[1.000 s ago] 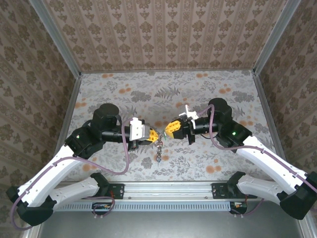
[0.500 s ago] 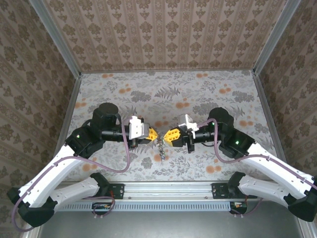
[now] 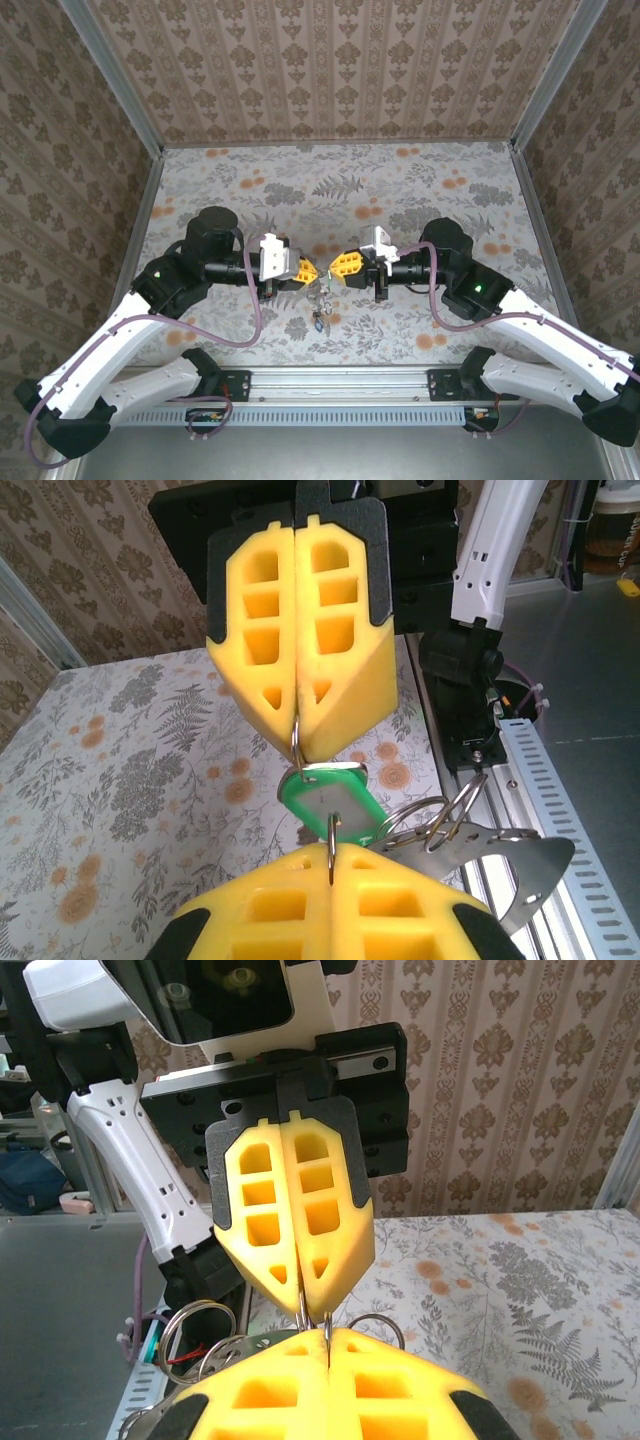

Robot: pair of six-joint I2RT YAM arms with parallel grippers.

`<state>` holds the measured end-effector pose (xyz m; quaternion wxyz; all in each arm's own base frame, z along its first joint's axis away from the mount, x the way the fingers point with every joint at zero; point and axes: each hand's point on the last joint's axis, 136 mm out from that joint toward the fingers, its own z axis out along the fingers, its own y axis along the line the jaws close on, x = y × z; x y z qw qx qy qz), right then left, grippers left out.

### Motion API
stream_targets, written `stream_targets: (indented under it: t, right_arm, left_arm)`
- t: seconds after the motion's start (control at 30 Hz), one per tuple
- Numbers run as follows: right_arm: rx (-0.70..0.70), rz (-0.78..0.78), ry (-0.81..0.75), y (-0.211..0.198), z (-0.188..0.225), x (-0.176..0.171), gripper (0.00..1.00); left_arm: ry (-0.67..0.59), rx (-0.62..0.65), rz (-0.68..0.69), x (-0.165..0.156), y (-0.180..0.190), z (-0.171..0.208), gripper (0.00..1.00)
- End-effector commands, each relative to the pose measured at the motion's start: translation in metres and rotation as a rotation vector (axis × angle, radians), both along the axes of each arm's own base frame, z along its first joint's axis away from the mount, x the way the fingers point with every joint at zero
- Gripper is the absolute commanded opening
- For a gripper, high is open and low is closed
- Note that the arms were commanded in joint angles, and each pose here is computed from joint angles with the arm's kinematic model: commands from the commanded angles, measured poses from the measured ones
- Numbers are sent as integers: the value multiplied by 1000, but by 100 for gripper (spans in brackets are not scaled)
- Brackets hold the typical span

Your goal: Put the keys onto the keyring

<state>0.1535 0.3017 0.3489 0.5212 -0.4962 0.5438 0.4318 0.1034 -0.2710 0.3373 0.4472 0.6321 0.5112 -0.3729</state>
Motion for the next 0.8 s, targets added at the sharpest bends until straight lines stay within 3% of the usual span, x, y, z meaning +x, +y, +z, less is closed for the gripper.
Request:
stream_targets:
  t: [0.0, 0.77]
  right_arm:
    - [-5, 22, -26, 4, 1, -3, 0]
    - [2, 26, -55, 1, 7, -11, 0]
  left_arm:
    - [-9, -41, -24, -4, -1, 9, 0]
    - [-10, -39, -16, -3, 0, 10, 0]
